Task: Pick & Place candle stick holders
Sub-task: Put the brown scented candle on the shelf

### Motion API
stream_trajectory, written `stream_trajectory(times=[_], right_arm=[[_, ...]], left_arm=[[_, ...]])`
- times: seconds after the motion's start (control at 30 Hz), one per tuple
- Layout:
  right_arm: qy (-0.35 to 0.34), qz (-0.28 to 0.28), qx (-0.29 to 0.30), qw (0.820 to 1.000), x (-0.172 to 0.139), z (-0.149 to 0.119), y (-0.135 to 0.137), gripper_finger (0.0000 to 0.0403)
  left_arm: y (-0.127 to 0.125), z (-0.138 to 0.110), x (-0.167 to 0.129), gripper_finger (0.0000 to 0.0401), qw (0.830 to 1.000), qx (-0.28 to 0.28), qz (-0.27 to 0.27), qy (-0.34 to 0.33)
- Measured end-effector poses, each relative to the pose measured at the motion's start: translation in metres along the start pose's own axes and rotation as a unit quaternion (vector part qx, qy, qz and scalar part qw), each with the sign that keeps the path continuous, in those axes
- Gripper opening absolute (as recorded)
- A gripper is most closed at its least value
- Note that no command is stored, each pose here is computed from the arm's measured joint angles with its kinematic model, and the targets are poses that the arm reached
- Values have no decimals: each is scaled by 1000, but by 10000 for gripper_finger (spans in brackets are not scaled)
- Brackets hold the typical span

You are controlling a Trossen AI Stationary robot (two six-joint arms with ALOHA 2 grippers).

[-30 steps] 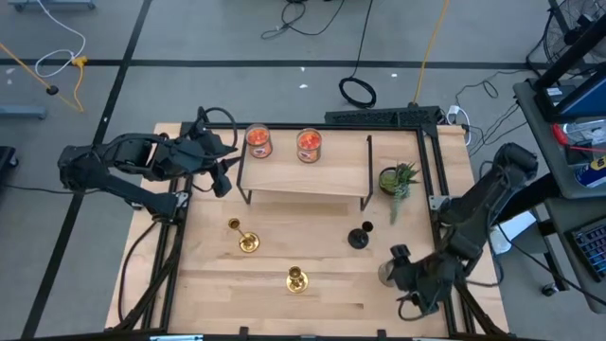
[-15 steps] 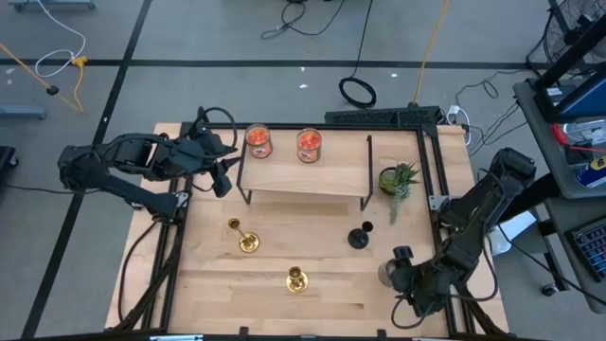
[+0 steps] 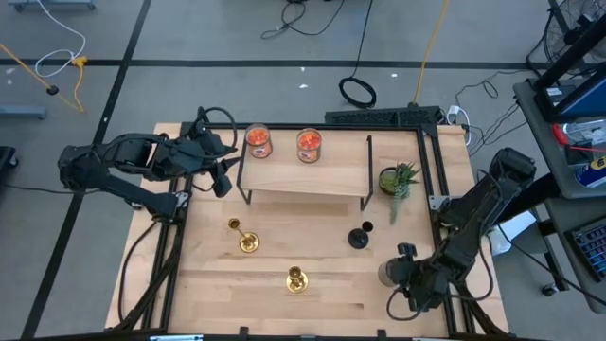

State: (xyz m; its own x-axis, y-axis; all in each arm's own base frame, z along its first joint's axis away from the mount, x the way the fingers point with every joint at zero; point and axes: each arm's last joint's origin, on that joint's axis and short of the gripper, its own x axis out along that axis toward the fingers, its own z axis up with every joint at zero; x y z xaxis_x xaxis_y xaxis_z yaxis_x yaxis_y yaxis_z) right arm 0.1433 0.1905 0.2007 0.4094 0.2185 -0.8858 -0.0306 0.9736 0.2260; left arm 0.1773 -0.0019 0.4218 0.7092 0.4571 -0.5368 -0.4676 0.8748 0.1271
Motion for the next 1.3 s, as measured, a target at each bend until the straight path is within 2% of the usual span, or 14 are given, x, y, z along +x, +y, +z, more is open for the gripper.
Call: stream_trajectory(times=[0.13,0.27,0.5,0.7,0.87,1.0,1.1,1.2,1.3], right_arm=[[-1,-3,-6,1000,2,-3,-3,168],[-3,-9,-11,1000,3,-3,-4,128],[1,-1,-17,1000,4,-4,-3,14],[-35,3,-28,999,-5,3,-1,5],[-87,68,-12,994,-25,15,8,3],[-167,148,-38,974,-47,29,15,3],[-239,179,-122,947,-64,40,15,2],[-305,159,-210,915,-79,50,7,1],[-335,106,-265,898,-87,60,-10,1]], left_arm=[[0,0,0,118,1000,0,0,0],[0,0,0,118,1000,-9,-1,0],[0,0,0,118,1000,-9,-1,0],[0,0,0,118,1000,-10,-1,0],[-1,0,0,118,1000,-11,-13,4],[-1,0,0,118,1000,-11,-17,5],[-1,0,0,118,1000,-9,-17,5],[-1,0,0,118,1000,-9,-17,5],[-1,0,0,118,1000,-8,-17,5]])
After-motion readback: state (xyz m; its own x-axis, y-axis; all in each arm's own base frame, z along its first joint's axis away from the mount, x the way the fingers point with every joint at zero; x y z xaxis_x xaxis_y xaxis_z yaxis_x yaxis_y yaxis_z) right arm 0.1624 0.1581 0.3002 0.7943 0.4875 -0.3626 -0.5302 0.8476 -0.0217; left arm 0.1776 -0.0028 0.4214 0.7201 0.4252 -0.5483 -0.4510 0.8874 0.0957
